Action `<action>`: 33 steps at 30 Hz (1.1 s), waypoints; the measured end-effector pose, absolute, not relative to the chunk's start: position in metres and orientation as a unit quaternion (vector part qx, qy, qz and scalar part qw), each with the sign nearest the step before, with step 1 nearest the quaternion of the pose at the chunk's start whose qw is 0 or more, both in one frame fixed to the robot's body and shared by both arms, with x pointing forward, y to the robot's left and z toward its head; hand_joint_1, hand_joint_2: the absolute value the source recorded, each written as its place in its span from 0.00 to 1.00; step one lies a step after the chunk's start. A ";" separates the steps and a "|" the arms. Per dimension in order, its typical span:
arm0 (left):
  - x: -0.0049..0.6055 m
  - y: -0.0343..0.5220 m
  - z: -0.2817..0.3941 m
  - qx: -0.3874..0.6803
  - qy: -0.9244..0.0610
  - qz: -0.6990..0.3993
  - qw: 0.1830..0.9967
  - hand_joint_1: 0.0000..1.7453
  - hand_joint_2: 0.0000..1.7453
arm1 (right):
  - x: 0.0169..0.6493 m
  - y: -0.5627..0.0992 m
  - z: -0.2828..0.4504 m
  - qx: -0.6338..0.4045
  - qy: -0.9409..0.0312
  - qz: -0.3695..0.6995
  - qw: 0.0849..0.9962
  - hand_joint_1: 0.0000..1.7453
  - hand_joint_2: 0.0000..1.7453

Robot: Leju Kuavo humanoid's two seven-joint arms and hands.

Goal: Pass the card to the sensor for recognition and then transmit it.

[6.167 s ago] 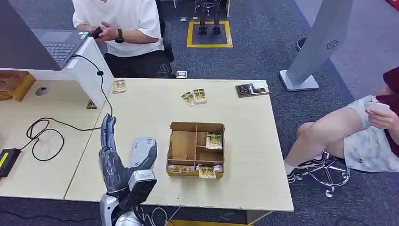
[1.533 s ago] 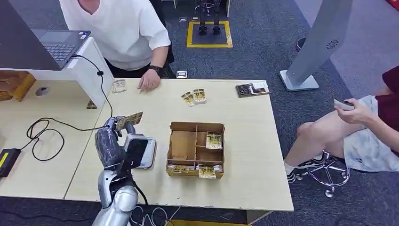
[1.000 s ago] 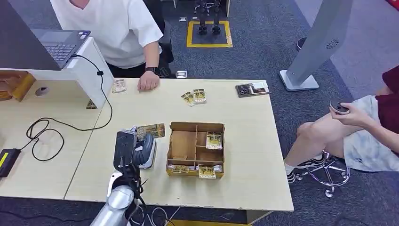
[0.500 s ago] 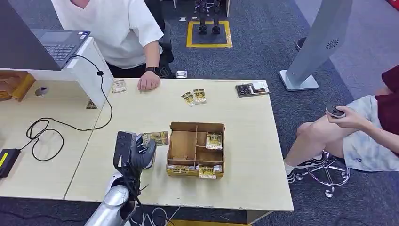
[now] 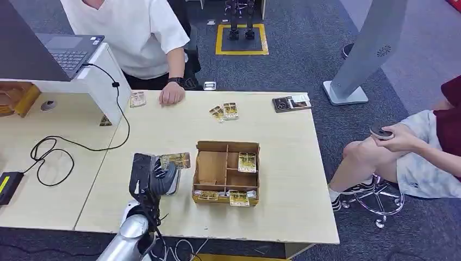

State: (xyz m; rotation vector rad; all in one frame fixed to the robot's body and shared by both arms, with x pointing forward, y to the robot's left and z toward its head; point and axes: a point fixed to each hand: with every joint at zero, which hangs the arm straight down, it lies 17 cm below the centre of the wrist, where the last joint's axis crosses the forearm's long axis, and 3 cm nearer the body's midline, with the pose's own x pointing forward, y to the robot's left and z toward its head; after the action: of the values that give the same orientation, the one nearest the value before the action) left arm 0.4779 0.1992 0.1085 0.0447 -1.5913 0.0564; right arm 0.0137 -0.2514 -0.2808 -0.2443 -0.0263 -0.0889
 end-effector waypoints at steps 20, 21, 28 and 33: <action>0.485 0.250 0.085 0.140 -0.700 0.014 0.700 1.00 1.00 | 0.012 -0.251 -0.281 -0.121 -0.007 -0.046 0.992 0.00 1.00; 0.485 0.250 0.084 0.141 -0.699 0.014 0.701 1.00 1.00 | 0.012 -0.251 -0.281 -0.121 -0.007 -0.046 0.992 0.00 1.00; 0.484 0.258 0.078 0.151 -0.694 0.011 0.704 1.00 1.00 | 0.012 -0.251 -0.281 -0.121 -0.007 -0.046 0.992 0.00 1.00; 0.483 0.268 0.077 0.196 -0.694 -0.012 0.693 1.00 1.00 | 0.011 -0.251 -0.281 -0.121 -0.004 -0.046 0.992 0.00 1.00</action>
State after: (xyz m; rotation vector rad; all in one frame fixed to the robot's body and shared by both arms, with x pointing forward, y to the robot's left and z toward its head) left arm 0.4827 0.2677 0.0773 0.4379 -1.5494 -0.0274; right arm 0.0112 -0.2510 -0.2809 -0.2427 -0.0084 -0.0923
